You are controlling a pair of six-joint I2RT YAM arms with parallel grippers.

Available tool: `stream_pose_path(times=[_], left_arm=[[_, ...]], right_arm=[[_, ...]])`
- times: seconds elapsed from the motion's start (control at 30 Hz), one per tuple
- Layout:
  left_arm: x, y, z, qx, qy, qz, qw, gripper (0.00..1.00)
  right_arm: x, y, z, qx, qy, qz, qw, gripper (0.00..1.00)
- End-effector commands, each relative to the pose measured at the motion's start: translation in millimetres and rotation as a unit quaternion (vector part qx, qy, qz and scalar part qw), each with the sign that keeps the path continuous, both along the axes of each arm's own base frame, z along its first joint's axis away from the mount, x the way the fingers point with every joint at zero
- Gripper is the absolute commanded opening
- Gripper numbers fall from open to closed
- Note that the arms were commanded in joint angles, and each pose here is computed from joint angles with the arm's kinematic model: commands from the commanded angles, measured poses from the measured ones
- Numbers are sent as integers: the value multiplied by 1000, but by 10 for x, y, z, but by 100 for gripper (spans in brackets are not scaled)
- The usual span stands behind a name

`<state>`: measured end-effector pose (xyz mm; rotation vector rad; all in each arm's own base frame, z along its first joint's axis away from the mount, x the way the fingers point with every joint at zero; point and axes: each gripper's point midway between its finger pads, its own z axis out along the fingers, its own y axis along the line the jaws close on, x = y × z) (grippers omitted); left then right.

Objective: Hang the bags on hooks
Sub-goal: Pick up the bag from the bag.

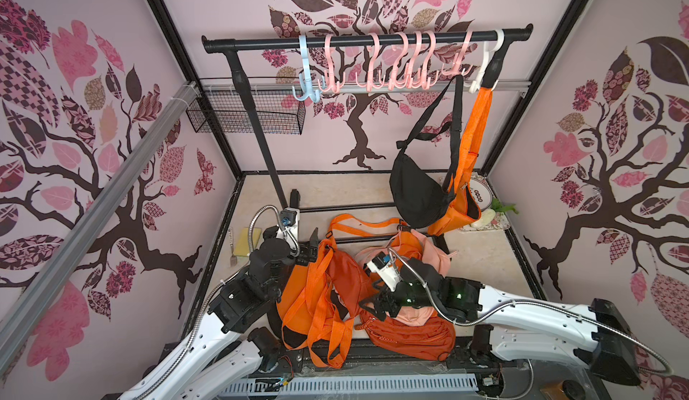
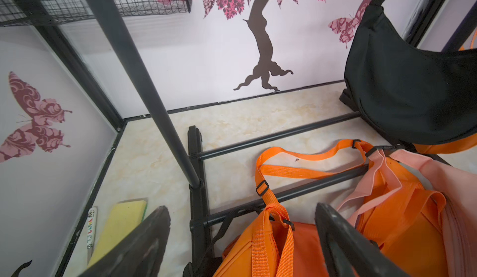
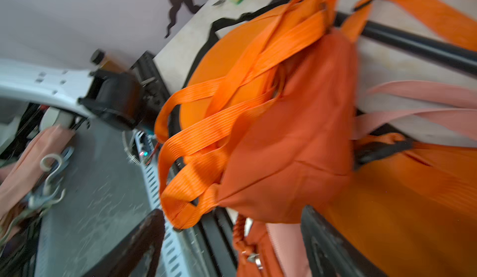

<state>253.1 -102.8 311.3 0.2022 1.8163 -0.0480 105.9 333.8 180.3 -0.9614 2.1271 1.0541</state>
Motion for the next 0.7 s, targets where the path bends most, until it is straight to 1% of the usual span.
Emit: stream_pose_path(times=[0.0,0.03,0.13,0.2,0.3,0.43,0.57,0.6,0.67], left_arm=[[19,169,16,0,-16,48,999,90],[11,214,27,-1,-20,59,998,90],[-31,360,92,-10,-37,89,995,90],[-58,424,124,-15,-50,100,994,90],[-86,462,156,-24,-63,103,992,90],[-70,440,142,-20,-58,101,993,90],[-58,421,125,-18,-54,99,993,90],[-59,422,129,-18,-55,99,993,90],[-60,426,124,-17,-55,100,993,90]], right_arm=[[-162,244,91,3,-35,35,999,83],[-261,332,22,-7,-35,57,998,82],[-419,541,-176,-38,-30,88,995,75],[-459,622,-284,-49,-18,90,995,73],[-412,664,-492,-67,3,66,996,71],[-221,660,-766,-123,-5,15,992,78],[-193,829,-860,-121,9,5,993,78],[-184,868,-879,-120,13,2,993,77],[-169,910,-937,-123,17,-3,992,70]])
